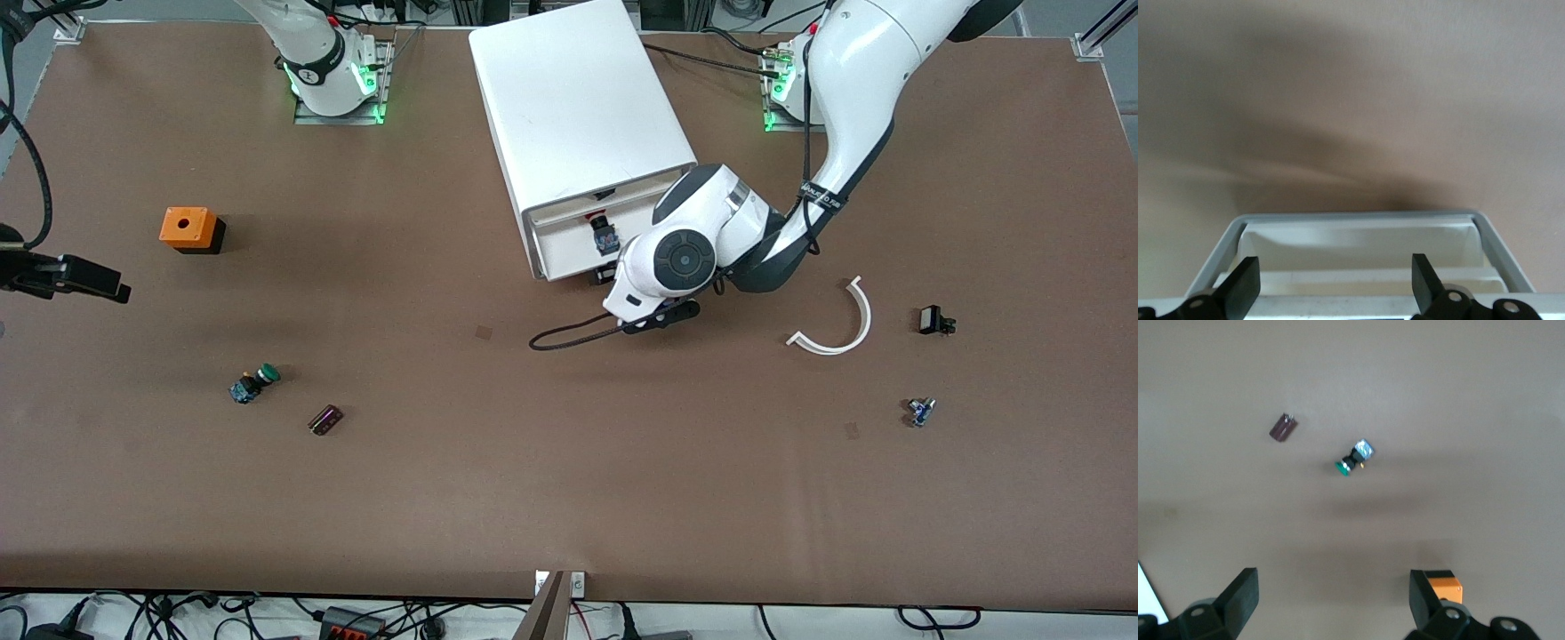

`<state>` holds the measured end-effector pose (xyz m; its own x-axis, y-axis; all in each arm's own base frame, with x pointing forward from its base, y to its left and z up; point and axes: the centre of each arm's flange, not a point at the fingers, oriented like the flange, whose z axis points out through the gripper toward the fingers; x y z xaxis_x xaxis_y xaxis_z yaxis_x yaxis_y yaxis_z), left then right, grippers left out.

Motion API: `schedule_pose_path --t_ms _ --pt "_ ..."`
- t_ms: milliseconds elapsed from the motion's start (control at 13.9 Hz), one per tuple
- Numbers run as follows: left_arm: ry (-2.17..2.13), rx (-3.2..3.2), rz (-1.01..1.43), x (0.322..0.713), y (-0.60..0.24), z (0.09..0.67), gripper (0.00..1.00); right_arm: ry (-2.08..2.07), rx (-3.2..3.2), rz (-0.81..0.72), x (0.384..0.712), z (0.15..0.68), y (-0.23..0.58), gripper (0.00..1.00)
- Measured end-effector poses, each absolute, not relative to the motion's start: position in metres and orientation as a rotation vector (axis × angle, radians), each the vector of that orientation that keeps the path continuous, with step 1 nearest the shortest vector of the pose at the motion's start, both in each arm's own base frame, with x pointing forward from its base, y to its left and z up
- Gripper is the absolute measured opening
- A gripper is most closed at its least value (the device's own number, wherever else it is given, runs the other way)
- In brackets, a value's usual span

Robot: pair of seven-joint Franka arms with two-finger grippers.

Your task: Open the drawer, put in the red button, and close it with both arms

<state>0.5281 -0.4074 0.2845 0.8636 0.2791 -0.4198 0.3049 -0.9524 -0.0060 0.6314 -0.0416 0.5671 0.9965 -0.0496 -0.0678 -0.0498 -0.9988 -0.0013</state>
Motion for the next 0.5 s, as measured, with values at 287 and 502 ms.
schedule_pose_path --t_ms 287,502 --pt "0.441 2.986 -0.704 0.513 -0.418 0.286 1.00 0.076 -3.135 0.097 0.599 0.557 -0.040 1.00" --pt "0.425 2.992 -0.726 0.504 -0.422 0.282 1.00 0.064 -3.146 0.075 0.578 0.553 -0.037 1.00"
